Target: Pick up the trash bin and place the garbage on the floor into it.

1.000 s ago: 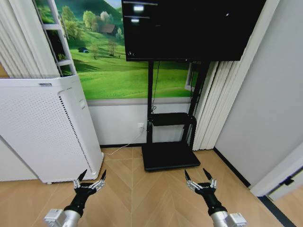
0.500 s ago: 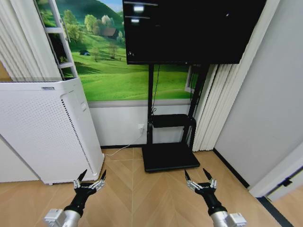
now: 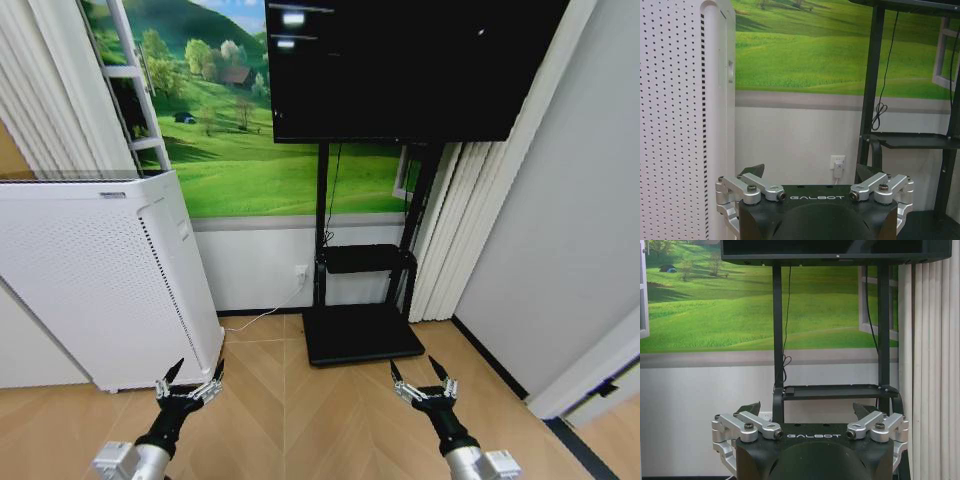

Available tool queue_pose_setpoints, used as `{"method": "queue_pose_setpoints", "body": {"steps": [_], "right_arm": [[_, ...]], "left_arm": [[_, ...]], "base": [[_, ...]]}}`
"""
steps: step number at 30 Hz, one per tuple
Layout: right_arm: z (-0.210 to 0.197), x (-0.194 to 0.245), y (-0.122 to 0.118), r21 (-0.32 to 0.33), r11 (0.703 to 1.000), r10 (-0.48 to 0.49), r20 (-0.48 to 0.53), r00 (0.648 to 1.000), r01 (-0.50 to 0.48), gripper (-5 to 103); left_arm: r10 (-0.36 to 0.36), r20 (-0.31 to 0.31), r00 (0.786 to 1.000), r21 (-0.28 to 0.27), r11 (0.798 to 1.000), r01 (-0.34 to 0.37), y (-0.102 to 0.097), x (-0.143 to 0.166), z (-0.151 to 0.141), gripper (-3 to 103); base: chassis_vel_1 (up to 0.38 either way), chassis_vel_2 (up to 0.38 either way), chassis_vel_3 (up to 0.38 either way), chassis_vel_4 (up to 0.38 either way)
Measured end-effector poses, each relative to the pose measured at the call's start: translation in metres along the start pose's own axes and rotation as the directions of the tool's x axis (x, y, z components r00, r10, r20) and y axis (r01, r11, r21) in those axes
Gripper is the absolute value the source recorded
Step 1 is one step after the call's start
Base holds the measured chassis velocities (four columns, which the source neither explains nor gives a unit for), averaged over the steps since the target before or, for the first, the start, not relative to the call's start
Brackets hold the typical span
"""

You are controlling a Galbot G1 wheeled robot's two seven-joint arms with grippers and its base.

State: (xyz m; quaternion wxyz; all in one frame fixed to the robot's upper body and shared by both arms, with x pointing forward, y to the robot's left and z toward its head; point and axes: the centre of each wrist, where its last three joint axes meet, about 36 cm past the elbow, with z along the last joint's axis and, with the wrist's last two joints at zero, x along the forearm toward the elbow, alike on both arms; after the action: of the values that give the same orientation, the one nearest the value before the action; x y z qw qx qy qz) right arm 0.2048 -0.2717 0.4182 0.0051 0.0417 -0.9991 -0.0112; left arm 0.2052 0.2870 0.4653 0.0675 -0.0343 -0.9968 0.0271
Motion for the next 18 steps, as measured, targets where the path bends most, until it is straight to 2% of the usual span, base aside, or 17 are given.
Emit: {"method": "queue_pose_setpoints", "body": {"steps": [18], "right_arm": [[0.0, 0.0, 0.0, 0.0, 1.0, 0.0, 0.0, 1.0, 0.0, 100]], "left_arm": [[0.0, 0.0, 1.0, 0.0, 1.0, 0.0, 0.0, 0.0, 0.0, 100]], "base": [[0.0, 0.0, 0.0, 0.0]]}}
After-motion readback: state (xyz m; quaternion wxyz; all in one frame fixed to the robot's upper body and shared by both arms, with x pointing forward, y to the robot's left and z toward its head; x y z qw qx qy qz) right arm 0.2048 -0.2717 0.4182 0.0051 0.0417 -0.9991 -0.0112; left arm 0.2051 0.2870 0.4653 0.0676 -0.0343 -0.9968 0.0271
